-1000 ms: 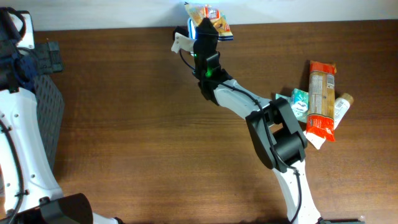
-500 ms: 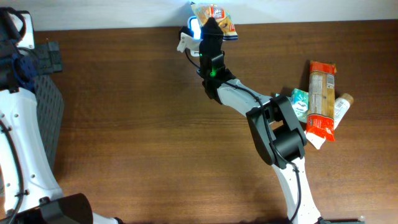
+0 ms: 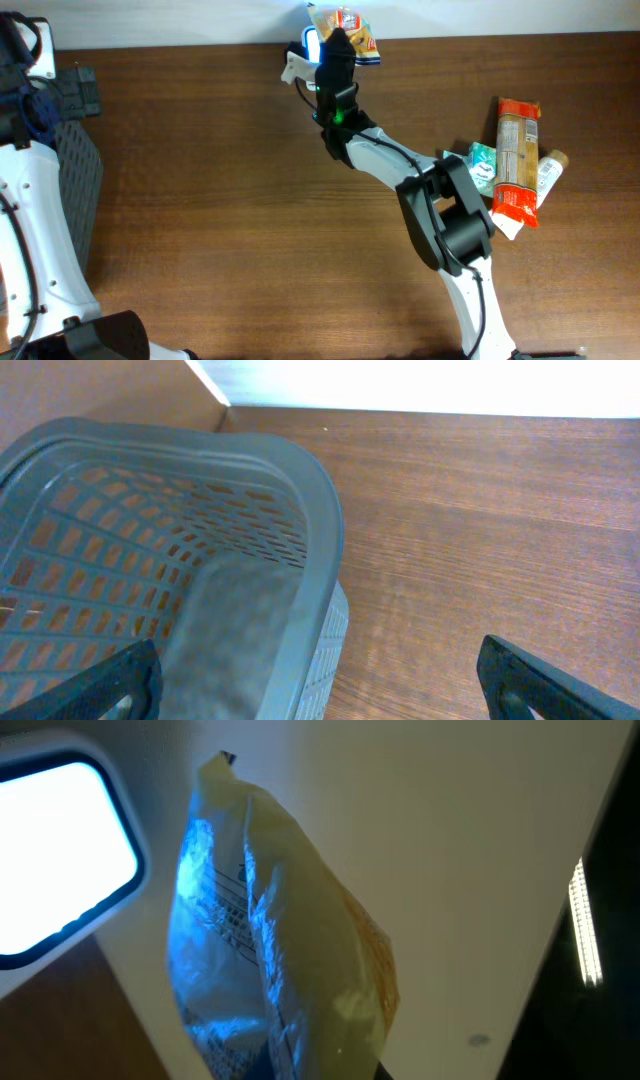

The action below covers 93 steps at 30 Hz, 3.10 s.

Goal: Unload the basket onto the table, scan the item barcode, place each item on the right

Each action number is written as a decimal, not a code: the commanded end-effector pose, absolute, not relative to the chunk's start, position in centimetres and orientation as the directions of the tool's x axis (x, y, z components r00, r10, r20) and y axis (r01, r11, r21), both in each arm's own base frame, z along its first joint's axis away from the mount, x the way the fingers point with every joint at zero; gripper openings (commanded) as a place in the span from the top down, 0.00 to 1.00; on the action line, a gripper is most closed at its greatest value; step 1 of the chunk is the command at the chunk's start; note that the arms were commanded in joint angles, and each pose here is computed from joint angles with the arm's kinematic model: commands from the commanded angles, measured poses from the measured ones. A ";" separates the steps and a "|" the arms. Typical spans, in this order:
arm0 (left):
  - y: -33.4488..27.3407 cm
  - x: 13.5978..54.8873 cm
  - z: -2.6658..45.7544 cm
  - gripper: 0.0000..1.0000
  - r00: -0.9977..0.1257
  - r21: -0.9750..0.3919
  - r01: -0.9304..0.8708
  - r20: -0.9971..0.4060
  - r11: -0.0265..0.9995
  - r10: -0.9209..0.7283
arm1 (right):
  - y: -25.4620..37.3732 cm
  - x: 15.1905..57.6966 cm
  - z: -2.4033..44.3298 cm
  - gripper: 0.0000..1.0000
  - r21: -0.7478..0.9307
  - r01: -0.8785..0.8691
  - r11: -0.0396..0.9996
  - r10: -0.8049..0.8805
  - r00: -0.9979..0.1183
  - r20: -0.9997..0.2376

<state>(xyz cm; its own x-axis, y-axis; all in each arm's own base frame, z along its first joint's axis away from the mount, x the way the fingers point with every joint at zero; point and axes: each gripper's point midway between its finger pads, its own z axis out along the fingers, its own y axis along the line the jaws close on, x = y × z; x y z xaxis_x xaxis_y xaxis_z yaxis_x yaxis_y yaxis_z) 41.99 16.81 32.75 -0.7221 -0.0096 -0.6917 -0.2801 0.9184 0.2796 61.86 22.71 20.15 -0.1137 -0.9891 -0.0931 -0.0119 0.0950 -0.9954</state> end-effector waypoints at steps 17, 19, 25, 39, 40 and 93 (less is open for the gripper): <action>16.9 41.8 33.7 0.01 -0.708 0.284 -0.282 -0.706 0.916 0.001 | 5.1 34.5 33.7 0.96 0.044 0.049 0.998 0.066 -0.709 -0.702; 16.9 41.8 33.7 0.01 -0.708 0.284 -0.282 -0.706 0.916 0.001 | 2.7 33.9 31.6 0.96 0.081 0.096 0.992 0.126 -0.772 -0.623; 16.9 41.8 33.7 0.01 -0.708 0.284 -0.282 -0.706 0.916 0.001 | -1.1 33.2 21.7 0.96 0.180 0.085 0.980 0.143 -0.930 -0.338; 16.9 41.8 33.7 0.01 -0.708 0.284 -0.282 -0.706 0.916 0.001 | -6.3 34.5 16.8 0.30 0.033 0.257 0.966 0.259 -0.952 -0.165; 16.9 41.8 33.7 0.01 -0.708 0.284 -0.282 -0.706 0.916 0.001 | -6.4 35.1 19.0 0.30 0.036 0.255 0.966 0.257 -0.944 -0.209; 16.9 41.8 33.7 0.01 -0.708 0.284 -0.282 -0.706 0.916 0.001 | 3.3 28.0 35.2 0.01 -0.037 -0.163 0.986 -0.067 -0.179 -0.982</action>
